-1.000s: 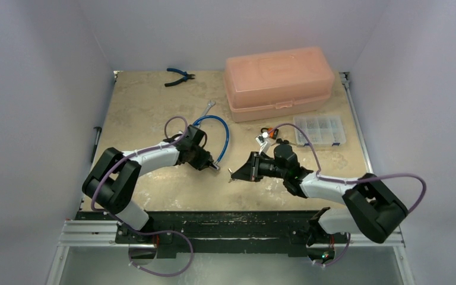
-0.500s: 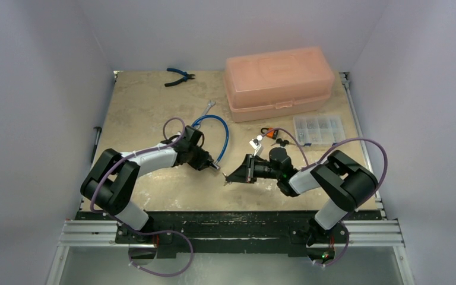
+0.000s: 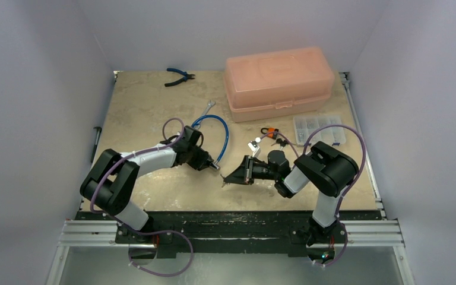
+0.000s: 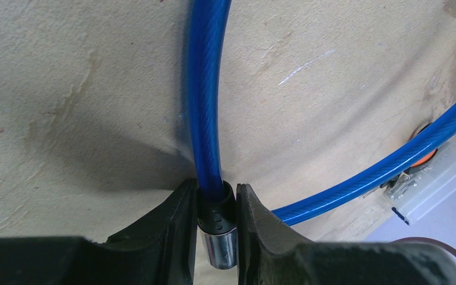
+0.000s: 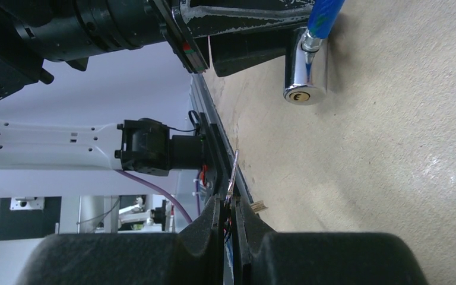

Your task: Unlock with the key

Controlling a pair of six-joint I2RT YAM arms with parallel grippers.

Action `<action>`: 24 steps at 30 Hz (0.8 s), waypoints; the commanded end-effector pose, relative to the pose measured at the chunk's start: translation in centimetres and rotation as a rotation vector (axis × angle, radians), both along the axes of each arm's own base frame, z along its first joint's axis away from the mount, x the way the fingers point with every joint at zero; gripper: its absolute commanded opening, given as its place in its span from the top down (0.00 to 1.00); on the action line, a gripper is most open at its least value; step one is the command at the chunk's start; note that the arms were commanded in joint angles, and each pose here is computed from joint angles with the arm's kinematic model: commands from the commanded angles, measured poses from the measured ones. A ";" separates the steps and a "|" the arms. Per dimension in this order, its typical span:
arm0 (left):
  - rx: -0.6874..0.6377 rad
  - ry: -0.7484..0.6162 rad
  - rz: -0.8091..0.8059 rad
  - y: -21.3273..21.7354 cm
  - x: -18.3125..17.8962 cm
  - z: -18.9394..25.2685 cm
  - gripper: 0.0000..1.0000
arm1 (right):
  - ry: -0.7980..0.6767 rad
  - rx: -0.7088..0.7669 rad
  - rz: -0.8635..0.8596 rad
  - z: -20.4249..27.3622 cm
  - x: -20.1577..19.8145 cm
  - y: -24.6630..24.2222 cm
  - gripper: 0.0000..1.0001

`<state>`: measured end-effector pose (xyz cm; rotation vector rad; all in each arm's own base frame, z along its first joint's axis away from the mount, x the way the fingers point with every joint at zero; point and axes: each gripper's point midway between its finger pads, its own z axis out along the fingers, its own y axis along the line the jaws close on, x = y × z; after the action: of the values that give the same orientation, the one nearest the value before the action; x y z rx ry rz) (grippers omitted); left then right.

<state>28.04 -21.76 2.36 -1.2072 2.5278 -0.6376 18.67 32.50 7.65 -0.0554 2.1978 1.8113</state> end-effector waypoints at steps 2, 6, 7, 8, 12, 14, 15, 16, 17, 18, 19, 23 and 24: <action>-0.036 -0.020 -0.012 -0.2 -0.2 1.0 1.00 | -0.061 0.036 -0.010 0.8 0.9 0.6 1.00; -0.034 -0.022 -0.010 -0.1 -0.3 1.2 1.00 | -0.062 0.033 -0.009 0.2 1.3 0.9 1.00; -0.036 -0.022 -0.010 -0.1 -0.3 1.2 1.00 | -0.059 0.033 -0.009 0.1 1.3 0.9 1.00; -0.037 -0.021 -0.010 -0.1 -0.3 1.2 1.00 | -0.056 0.031 -0.010 -0.1 1.3 1.0 1.00; -0.041 -0.020 -0.011 -0.1 -0.4 1.3 1.00 | -0.054 0.022 -0.031 -0.3 2.0 1.1 1.00; -0.047 -0.024 -0.011 -0.2 -0.3 1.5 1.00 | -0.059 0.015 -0.037 -0.4 2.3 1.3 1.00; -0.048 -0.025 -0.011 -0.2 -0.3 1.6 1.00 | -0.060 0.010 -0.039 -0.5 2.4 1.3 1.00; -0.049 -0.028 -0.011 -0.2 -0.3 1.8 1.00 | -0.062 0.004 -0.042 -0.6 2.5 1.3 1.00; -0.050 -0.030 -0.011 -0.2 -0.3 1.9 1.00 | -0.064 0.000 -0.044 -0.6 2.6 1.3 1.00; -0.051 -0.029 -0.011 -0.2 -0.3 2.0 1.00 | -0.066 -0.005 -0.047 -0.7 2.8 1.4 1.00; -0.053 -0.031 -0.012 -0.2 -0.3 2.1 1.00 | -0.066 -0.008 -0.049 -0.7 2.9 1.4 1.00; -0.055 -0.031 -0.010 -0.2 -0.4 2.2 1.00 | -0.059 -0.009 -0.055 -0.8 3.3 1.7 1.00; -0.056 -0.032 -0.010 -0.2 -0.4 2.2 1.00 | -0.058 -0.011 -0.058 -0.8 3.4 1.7 1.00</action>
<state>27.38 -21.46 2.99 -1.2080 2.5315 -0.6457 20.93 33.61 6.05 -0.0223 2.2007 1.7627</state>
